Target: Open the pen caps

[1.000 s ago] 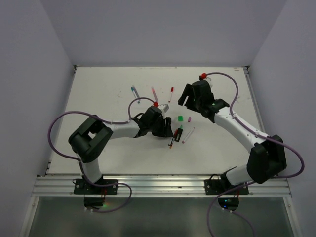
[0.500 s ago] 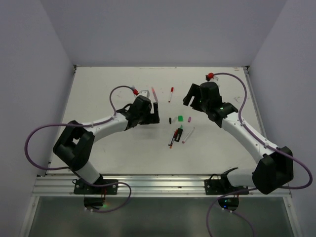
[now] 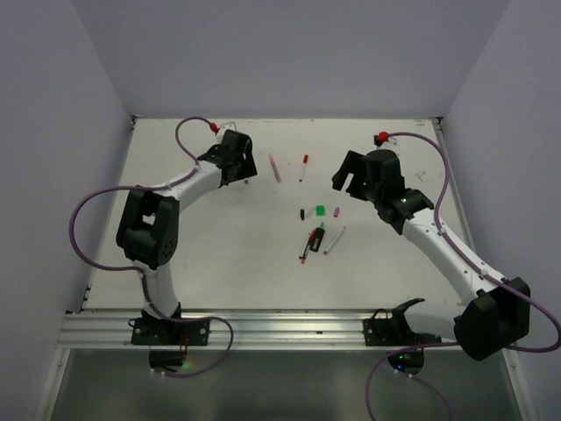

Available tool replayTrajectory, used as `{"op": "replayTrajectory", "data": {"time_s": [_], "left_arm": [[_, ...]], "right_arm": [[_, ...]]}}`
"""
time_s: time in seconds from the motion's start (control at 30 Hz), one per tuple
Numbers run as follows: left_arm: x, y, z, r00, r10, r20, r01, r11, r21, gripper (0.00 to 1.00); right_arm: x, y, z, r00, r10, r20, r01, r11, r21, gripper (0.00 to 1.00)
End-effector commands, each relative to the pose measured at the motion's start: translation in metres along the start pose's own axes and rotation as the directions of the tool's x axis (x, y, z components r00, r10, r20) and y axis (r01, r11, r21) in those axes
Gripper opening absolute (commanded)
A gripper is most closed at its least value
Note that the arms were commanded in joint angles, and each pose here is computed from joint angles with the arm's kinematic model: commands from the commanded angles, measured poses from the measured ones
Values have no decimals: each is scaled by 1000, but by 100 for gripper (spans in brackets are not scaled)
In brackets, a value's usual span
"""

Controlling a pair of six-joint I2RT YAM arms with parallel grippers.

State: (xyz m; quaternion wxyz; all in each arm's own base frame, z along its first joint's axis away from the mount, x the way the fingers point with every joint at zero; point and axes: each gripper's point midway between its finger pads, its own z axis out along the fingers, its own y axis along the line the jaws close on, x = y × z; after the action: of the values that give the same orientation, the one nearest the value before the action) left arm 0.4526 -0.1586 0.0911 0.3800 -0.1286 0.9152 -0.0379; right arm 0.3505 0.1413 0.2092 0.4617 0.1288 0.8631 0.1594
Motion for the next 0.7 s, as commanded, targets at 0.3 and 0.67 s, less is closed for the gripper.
{"op": "replayTrajectory", "data": {"time_s": [0.3,0.67], "left_arm": [[-25,23,60,1000,-9,-6,9,995,-98,50],[-30,21,86,1000,-29,2,29,996,-78,45]], "right_arm": [[6,-8,0,1000,-4,-8,4,1000,8,82],[14,-7,6,999,4,-40,-4,1000,4,81]]}}
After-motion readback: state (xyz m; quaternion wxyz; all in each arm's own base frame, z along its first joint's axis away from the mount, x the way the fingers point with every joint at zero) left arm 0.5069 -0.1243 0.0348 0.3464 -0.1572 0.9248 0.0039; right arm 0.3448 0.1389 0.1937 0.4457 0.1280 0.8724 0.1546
